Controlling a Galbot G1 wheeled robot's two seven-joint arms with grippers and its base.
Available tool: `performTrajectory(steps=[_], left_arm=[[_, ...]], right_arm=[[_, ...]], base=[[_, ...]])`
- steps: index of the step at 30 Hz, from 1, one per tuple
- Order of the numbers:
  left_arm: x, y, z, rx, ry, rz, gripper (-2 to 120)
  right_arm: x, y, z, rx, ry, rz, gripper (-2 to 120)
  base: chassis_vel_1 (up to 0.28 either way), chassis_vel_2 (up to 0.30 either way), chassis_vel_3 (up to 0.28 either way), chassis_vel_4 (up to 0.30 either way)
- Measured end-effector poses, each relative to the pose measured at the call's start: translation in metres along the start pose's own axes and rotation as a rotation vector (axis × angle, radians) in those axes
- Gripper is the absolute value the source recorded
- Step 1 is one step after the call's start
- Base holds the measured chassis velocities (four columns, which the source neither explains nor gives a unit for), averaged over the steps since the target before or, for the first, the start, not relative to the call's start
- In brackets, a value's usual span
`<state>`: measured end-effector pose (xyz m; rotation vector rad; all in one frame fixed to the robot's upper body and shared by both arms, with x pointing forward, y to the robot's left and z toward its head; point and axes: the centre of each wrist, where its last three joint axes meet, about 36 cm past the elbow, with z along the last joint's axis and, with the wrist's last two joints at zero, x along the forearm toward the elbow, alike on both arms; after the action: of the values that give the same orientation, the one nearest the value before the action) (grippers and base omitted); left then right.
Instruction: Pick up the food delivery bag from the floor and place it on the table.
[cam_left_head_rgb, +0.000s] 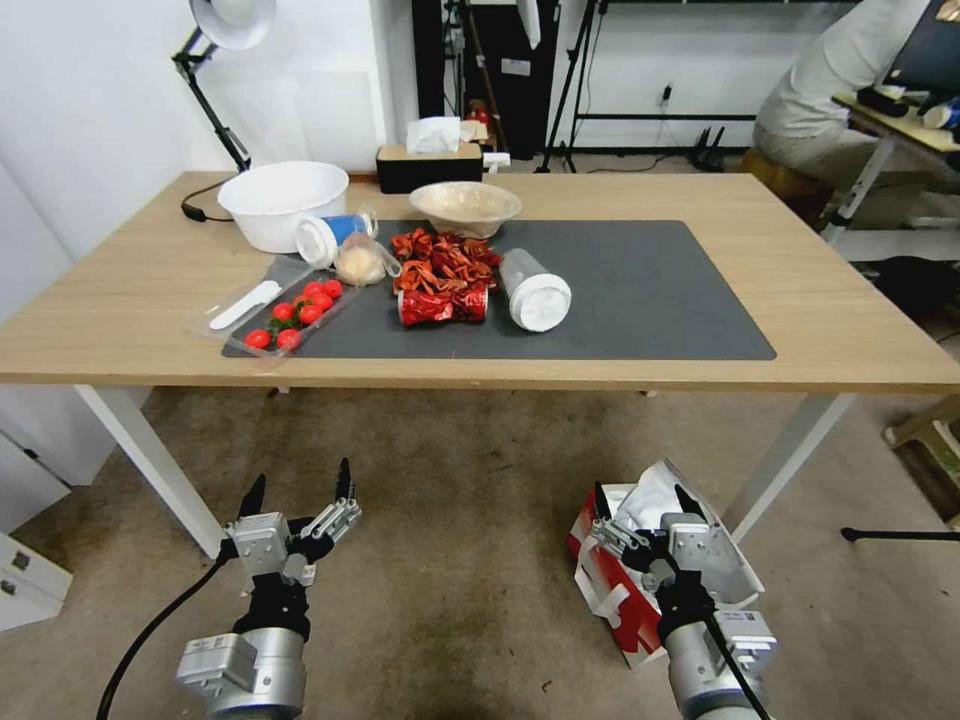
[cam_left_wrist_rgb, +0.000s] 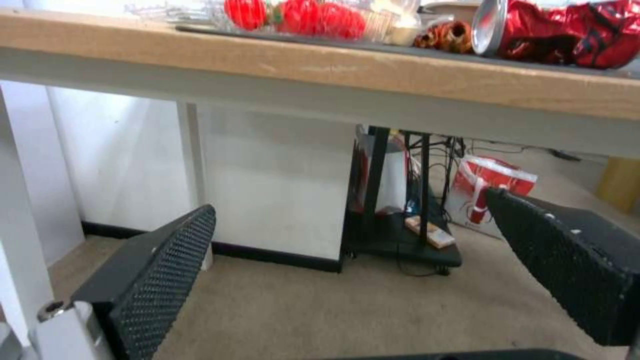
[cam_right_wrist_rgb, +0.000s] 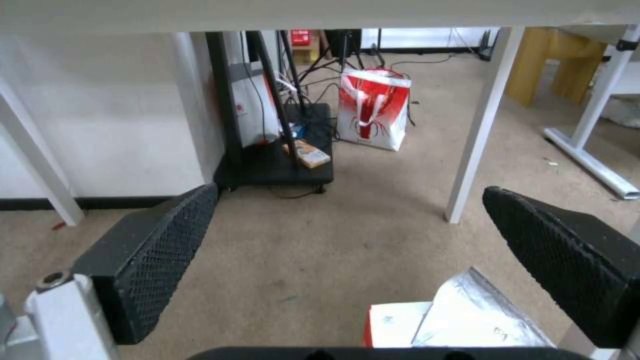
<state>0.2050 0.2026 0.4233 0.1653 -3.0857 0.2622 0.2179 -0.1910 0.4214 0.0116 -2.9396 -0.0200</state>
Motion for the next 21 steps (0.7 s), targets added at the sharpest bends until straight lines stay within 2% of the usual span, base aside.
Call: performTrajectory(steps=[21], left_arm=[[0.0023,0.0019,-0.0048,0.004,0.000,0.011,100]], right_arm=[[0.0044,0.0008,-0.0002,0.001,0.017,0.001,100]], base=[[0.000,0.000,0.000,0.000]])
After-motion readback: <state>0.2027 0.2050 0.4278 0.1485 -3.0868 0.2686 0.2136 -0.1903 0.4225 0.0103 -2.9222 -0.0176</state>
